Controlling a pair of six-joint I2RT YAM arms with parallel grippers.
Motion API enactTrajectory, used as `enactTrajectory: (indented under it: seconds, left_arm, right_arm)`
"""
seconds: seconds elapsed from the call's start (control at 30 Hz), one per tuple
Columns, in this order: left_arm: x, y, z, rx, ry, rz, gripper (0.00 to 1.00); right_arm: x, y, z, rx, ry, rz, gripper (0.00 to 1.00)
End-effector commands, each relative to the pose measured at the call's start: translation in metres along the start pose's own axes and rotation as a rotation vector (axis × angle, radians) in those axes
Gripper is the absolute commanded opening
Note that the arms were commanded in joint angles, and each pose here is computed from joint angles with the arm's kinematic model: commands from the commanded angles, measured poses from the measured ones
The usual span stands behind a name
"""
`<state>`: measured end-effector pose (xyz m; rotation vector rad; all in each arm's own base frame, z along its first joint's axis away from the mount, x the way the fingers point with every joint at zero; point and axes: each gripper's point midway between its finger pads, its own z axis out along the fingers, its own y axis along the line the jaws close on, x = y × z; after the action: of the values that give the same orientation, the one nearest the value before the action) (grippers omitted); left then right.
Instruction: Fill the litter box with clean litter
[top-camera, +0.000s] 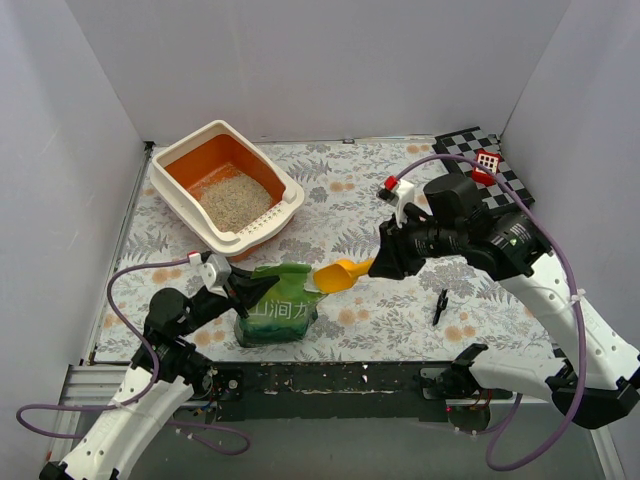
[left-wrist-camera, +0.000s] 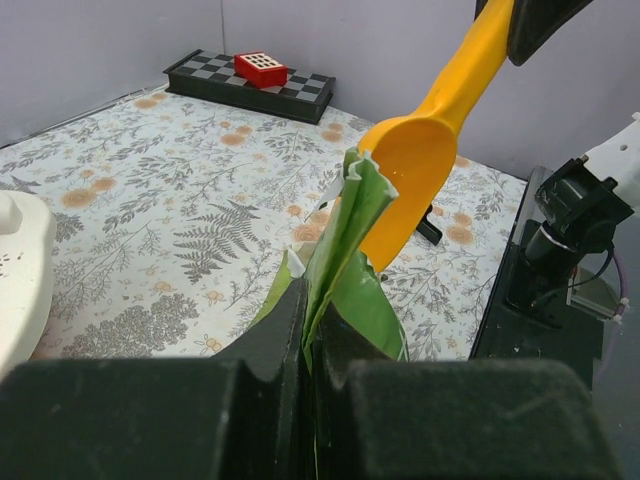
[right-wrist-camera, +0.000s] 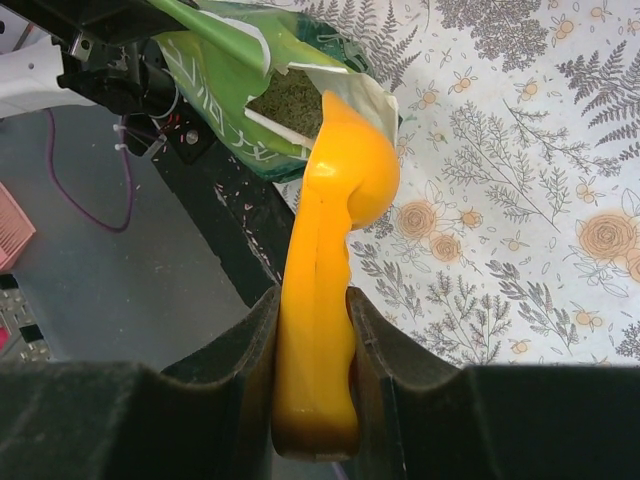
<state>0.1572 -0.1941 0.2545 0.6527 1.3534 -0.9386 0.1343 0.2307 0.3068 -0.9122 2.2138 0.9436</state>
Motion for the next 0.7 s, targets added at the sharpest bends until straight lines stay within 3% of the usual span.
enactTrajectory:
  seconds: [0.0,0.3,0.67]
  left_arm:
    - [-0.004,-0.007,0.002,0.047,-0.002,-0.001,0.00]
    - [-0.006,-0.011,0.000,0.063,-0.017,0.009,0.00]
    - [-0.010,-0.007,-0.001,0.036,-0.033,0.020,0.00]
  right_arm:
    - [-0.020,0.014,0.000,-0.074,-0.055,-0.049,0.01]
    - [-0.007,0.024,0.036,-0.238,0.058,-0.014,0.01]
    - [0.001,-0.004,0.093,-0.171,0.236,0.167,0.01]
